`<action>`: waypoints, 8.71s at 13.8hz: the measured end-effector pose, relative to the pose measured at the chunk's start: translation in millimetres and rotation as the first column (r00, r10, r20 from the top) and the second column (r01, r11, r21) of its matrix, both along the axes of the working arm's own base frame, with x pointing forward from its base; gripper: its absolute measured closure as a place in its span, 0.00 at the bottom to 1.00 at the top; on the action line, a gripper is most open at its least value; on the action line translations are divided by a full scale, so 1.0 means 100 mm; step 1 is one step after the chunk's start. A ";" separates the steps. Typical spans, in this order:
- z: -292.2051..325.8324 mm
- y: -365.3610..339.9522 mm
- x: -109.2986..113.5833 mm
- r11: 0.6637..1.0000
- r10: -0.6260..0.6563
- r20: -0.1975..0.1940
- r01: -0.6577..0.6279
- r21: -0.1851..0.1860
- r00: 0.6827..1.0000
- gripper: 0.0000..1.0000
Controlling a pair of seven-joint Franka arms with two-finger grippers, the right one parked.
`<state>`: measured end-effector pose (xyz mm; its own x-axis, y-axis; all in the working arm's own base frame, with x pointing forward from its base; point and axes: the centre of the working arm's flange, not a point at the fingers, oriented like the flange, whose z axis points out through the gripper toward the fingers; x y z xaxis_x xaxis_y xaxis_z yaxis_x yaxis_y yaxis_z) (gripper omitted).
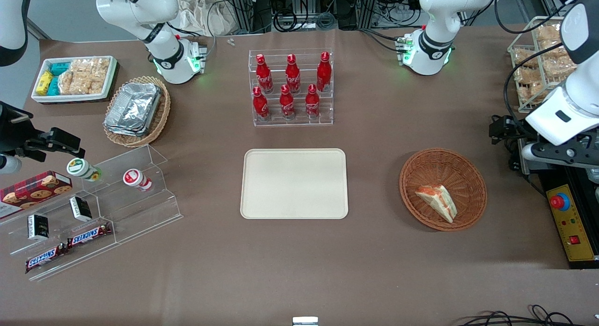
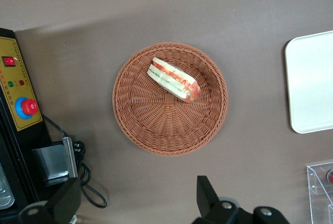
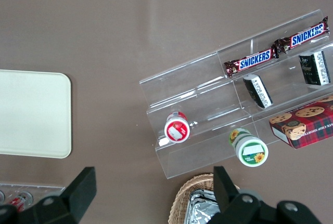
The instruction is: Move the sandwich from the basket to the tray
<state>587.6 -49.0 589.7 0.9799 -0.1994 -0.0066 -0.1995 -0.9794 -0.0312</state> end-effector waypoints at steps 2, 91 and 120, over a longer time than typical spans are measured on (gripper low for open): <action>-0.07 0.00 0.04 1.000 0.000 -0.015 0.000 -0.002 1.000 0.00; -3.34 -3.74 -0.44 0.982 0.188 -0.020 -0.188 0.019 0.982 0.83; -0.55 -0.59 0.56 0.886 0.461 0.014 -0.459 -0.060 0.887 0.00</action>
<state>643.2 -108.0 534.8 0.9613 0.2747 0.0192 0.2742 -0.9614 0.0244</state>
